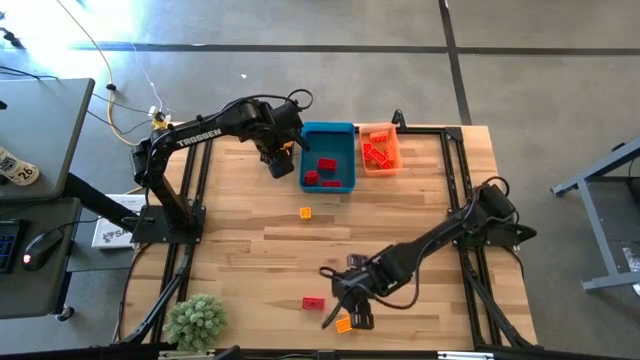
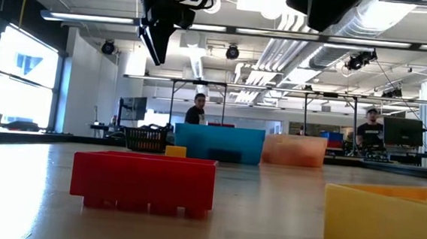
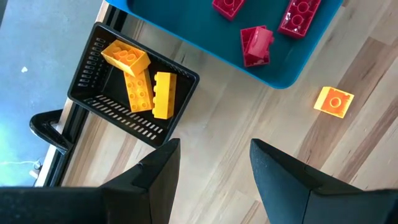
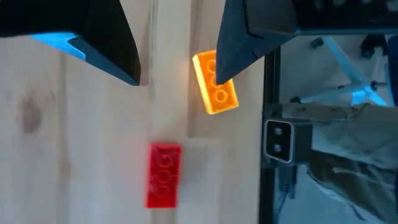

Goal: Sort & place blocks by color
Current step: Put the yellow game piece into the black bin

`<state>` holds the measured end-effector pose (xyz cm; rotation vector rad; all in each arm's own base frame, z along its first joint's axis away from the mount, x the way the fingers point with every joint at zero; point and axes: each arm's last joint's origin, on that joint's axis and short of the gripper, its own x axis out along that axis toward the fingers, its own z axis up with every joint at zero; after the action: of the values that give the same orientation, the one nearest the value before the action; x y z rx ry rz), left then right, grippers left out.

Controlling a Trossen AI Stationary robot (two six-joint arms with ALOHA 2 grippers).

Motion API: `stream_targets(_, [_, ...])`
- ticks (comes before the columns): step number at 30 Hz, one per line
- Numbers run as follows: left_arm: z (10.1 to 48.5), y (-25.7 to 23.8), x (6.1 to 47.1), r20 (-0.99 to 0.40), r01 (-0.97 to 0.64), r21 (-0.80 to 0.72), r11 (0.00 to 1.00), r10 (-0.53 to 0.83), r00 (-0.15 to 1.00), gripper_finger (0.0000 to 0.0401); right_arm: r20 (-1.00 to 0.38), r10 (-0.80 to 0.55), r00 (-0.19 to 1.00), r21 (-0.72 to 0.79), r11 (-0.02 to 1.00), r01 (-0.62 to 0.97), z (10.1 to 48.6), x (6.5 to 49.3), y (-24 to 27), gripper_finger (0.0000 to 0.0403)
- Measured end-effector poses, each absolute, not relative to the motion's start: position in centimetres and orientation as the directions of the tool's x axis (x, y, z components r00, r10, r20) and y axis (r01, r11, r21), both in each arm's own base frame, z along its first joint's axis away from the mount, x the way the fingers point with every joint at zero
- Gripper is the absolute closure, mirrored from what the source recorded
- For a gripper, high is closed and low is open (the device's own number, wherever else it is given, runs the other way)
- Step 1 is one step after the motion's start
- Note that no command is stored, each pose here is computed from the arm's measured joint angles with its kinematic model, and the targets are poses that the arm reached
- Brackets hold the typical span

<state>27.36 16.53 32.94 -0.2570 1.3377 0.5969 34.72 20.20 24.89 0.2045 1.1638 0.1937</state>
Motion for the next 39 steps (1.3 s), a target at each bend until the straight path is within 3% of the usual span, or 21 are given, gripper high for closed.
stream_targets(25, [33.0, 16.7, 27.6, -0.953, -0.546, 0.157, 0.823, 0.271, 0.134, 0.0217, -0.898, 0.284, 0.336, 0.203, 0.945, -0.258, 18.4, 35.4, 25.4, 0.0208])
stream_targets(39, [33.1, 16.8, 27.8, -0.946, -0.556, 0.154, 0.817, 0.284, 0.155, 0.0217, -0.933, 0.244, 0.266, 0.179, 0.953, -0.246, 14.1, 35.6, 26.4, 0.0208])
